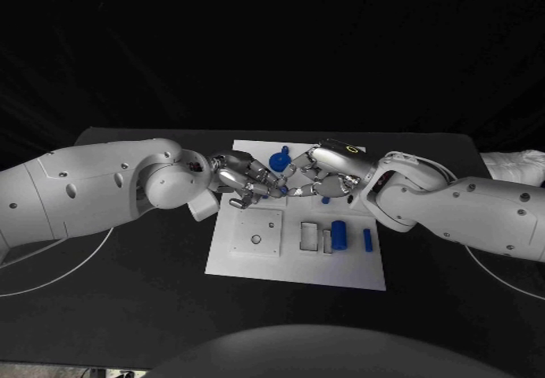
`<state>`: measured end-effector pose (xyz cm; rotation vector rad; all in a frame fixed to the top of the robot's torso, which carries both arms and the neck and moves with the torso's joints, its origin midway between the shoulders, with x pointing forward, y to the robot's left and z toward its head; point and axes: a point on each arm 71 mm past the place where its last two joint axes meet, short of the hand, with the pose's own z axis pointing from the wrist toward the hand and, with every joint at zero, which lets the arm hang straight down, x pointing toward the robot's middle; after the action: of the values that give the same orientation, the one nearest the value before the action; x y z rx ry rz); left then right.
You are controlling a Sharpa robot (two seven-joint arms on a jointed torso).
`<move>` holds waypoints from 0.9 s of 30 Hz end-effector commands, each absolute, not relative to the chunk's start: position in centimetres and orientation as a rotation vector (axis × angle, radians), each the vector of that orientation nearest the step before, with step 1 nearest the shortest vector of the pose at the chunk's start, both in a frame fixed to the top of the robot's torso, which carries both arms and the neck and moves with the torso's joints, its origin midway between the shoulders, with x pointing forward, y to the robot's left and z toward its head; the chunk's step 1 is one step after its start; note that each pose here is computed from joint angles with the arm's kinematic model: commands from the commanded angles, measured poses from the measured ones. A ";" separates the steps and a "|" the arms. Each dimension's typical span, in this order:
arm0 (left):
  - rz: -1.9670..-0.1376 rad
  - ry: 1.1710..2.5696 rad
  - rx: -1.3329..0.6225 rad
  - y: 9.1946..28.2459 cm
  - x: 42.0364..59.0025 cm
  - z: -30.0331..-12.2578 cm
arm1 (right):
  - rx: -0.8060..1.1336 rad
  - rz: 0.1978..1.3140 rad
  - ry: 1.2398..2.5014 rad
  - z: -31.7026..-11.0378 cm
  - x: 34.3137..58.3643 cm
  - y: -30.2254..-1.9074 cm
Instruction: Assemble the parts on the task board
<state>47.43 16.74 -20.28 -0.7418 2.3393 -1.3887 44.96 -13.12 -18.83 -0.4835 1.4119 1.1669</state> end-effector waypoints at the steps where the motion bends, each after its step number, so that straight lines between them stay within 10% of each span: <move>1: -1.430 2.342 -0.737 16.4 47.4 -20.0 | -0.502 1.178 1.440 -19.2 44.8 -13.1; 27: -1.406 2.309 -0.755 16.9 47.7 -20.0 | -0.448 1.154 1.475 -19.3 45.1 -13.9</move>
<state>47.59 17.08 -20.19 -0.7541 2.3336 -1.3914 45.07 -13.77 -19.15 -0.4613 1.4526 1.1613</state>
